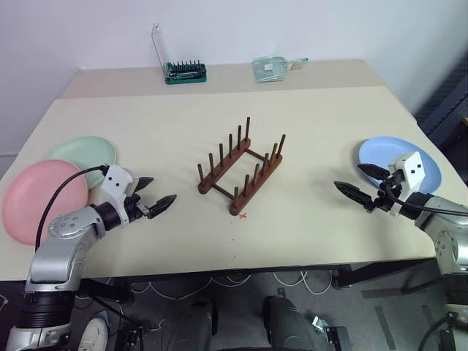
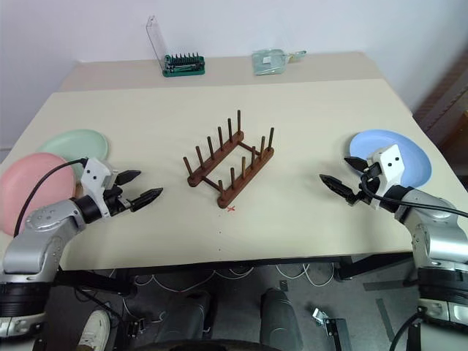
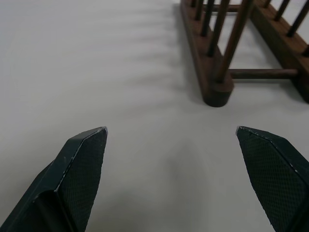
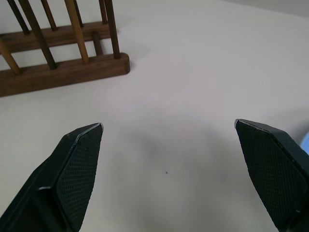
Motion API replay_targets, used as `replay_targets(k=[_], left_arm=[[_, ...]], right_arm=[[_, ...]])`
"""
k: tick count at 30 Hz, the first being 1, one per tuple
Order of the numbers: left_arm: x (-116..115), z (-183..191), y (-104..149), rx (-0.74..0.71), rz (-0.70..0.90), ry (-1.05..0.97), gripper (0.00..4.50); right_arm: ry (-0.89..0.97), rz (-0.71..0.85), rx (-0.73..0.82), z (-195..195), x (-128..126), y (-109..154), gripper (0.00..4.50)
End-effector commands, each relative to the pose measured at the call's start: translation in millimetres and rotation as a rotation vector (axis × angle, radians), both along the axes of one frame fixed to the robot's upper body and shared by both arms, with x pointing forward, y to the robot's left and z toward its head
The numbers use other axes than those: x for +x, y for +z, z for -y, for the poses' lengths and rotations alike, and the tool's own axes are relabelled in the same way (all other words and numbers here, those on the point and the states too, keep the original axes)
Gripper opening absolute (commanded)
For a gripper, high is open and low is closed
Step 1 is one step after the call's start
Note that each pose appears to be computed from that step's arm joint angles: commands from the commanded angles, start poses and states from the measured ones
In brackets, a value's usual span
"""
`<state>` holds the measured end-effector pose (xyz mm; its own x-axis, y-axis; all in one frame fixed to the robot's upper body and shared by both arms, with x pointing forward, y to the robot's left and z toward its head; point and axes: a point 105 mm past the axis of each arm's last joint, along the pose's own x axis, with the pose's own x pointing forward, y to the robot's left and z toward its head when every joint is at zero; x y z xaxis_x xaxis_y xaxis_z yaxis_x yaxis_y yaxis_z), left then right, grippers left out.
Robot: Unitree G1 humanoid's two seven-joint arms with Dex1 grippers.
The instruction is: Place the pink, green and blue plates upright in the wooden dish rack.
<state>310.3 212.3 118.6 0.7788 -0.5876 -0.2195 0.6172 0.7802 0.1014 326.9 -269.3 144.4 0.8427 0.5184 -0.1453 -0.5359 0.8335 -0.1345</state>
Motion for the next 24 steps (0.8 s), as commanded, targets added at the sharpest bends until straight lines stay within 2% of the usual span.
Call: replay_targets(k=[1,6,16,24], left_arm=[[-3,3,11,0.011,0.026,-0.031,4.41],[-5,7,2,0.049,-0.002,-0.057,4.41],[-11,44,7,0.045,-0.003,-0.185,4.41],[-30,125,-10,0.068,-0.08,-0.454,4.41]], right_arm=[[0.01,0.067,-0.004,-6,4,17,4.5],[0.015,0.069,0.0,-11,5,16,4.5],[0.057,0.022,-0.004,-22,-1,8,4.5],[0.053,-0.001,0.009,-26,-13,0,4.5]])
